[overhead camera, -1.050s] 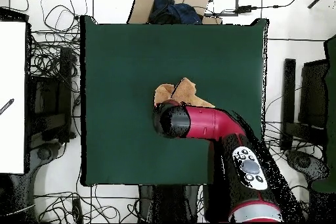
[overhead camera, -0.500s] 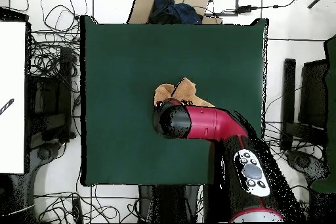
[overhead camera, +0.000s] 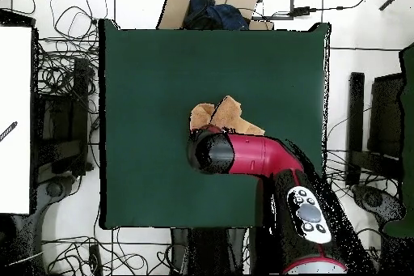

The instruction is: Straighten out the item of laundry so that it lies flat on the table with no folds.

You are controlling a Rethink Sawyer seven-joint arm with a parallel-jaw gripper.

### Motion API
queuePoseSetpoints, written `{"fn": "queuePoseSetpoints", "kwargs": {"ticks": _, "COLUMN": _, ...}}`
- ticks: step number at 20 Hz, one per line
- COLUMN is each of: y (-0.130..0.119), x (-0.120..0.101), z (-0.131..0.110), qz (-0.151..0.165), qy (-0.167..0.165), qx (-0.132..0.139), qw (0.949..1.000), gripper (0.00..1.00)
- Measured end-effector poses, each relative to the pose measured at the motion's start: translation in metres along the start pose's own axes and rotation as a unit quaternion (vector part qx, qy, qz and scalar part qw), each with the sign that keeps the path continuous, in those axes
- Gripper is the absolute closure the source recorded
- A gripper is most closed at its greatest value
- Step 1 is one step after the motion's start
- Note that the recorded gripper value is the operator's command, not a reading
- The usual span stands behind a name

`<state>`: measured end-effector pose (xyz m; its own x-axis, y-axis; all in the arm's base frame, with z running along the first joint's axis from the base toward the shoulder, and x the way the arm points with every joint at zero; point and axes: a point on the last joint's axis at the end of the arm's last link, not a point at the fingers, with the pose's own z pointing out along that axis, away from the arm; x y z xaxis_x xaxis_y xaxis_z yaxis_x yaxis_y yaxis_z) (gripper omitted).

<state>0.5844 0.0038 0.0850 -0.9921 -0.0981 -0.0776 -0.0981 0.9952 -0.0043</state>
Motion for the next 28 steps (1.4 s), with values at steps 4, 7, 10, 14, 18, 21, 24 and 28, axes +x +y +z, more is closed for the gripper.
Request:
{"fn": "queuePoseSetpoints", "kwargs": {"ticks": 4, "y": 0.000, "x": 0.001, "z": 0.000, "qz": 0.000, "qy": 0.000, "qx": 0.000, "qw": 1.0000, "gripper": 0.00}}
{"fn": "queuePoseSetpoints", "kwargs": {"ticks": 7, "y": 0.000, "x": 0.001, "z": -0.001, "qz": 0.000, "qy": 0.000, "qx": 0.000, "qw": 1.0000, "gripper": 0.00}}
{"fn": "queuePoseSetpoints", "kwargs": {"ticks": 10, "y": 0.000, "x": 0.001, "z": -0.001, "qz": 0.000, "qy": 0.000, "qx": 0.000, "qw": 1.0000, "gripper": 0.00}}
{"fn": "queuePoseSetpoints", "kwargs": {"ticks": 14, "y": 0.000, "x": 0.001, "z": -0.001, "qz": 0.000, "qy": 0.000, "qx": 0.000, "qw": 1.0000, "gripper": 0.00}}
{"fn": "queuePoseSetpoints", "kwargs": {"ticks": 18, "y": 0.003, "x": 0.000, "z": -0.001, "qz": -0.002, "qy": 0.000, "qx": 0.000, "qw": 1.0000, "gripper": 0.00}}
{"fn": "queuePoseSetpoints", "kwargs": {"ticks": 21, "y": 0.007, "x": 0.001, "z": 0.000, "qz": -0.005, "qy": 0.001, "qx": -0.001, "qw": 1.0000, "gripper": 0.00}}
{"fn": "queuePoseSetpoints", "kwargs": {"ticks": 24, "y": 0.015, "x": 0.002, "z": 0.004, "qz": -0.009, "qy": 0.005, "qx": -0.004, "qw": 0.9999, "gripper": 0.00}}
{"fn": "queuePoseSetpoints", "kwargs": {"ticks": 28, "y": 0.036, "x": 0.005, "z": 0.016, "qz": -0.019, "qy": 0.013, "qx": -0.013, "qw": 0.9997, "gripper": 0.00}}
